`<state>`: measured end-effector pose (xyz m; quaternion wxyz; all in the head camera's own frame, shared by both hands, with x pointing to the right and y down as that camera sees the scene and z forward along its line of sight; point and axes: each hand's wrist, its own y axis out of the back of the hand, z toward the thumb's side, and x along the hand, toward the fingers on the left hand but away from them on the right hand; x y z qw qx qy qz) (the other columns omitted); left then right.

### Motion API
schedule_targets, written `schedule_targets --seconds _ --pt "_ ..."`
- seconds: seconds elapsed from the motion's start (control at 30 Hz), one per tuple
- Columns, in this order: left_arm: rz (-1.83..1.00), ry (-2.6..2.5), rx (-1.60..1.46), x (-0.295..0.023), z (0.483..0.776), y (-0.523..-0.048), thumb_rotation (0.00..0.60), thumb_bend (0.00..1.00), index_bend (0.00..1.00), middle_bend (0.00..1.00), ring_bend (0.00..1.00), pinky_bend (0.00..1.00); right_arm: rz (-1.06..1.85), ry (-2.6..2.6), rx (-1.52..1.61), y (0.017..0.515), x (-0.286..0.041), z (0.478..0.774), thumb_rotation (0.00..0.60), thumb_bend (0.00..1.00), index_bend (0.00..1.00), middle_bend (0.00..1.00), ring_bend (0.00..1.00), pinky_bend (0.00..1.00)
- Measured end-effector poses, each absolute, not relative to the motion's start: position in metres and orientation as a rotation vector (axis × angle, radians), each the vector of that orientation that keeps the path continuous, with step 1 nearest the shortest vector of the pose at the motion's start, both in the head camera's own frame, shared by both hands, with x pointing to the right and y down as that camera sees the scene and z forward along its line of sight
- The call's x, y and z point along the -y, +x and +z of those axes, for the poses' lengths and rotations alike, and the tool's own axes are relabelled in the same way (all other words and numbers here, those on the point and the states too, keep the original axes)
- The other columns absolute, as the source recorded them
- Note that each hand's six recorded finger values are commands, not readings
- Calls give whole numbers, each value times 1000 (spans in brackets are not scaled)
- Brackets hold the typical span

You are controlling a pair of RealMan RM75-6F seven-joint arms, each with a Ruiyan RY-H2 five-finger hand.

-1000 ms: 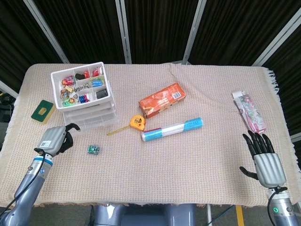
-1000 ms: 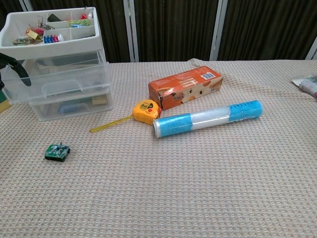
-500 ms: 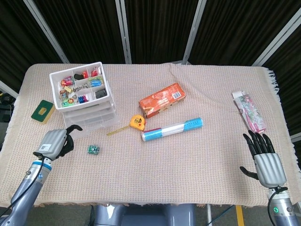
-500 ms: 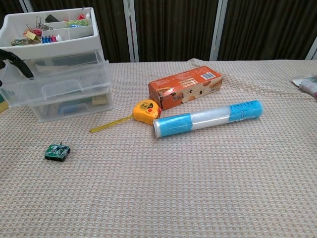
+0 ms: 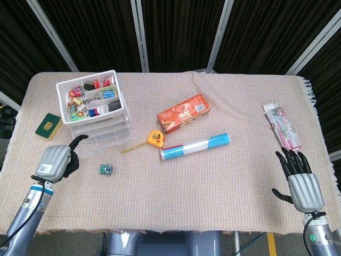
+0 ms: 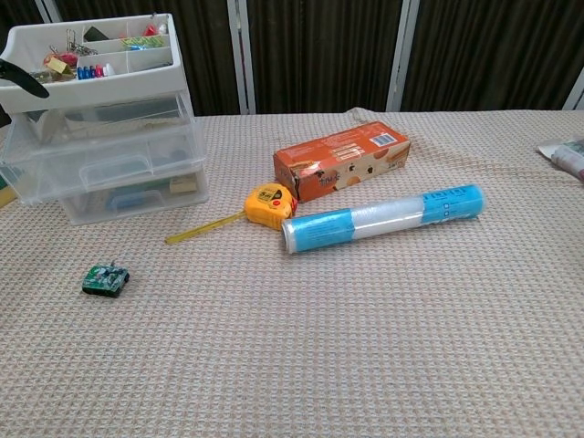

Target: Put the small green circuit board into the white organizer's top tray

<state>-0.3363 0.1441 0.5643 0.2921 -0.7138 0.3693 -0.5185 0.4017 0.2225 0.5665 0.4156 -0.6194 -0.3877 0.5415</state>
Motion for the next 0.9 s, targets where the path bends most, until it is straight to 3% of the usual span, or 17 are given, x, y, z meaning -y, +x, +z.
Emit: schedule_targets --seconds 0.4,0.47,0.73,0.83,0.9 --pt "-1268 -1809 -769 -185 548 -347 600 20 268 959 899 673 1360 -1552 972 401 -222 566 600 0 32 0 0 0" --pt "-1277 -1799 -735 -190 551 -352 600 4 261 919 865 657 1360 -1552 972 401 -222 567 600 0 32 0 0 0" --pt "-1296 -1767 -610 -203 570 -355 600 0 178 526 548 500 1362 -1554 973 402 -222 567 600 0 32 0 0 0" --pt "-1309 -1768 -561 -209 579 -351 600 0 167 499 536 495 1362 -1555 974 402 -222 567 600 0 32 0 0 0" --pt "-1316 -1769 -533 -212 586 -348 600 0 162 601 620 515 1362 -1555 974 402 -222 567 600 0 32 0 0 0"
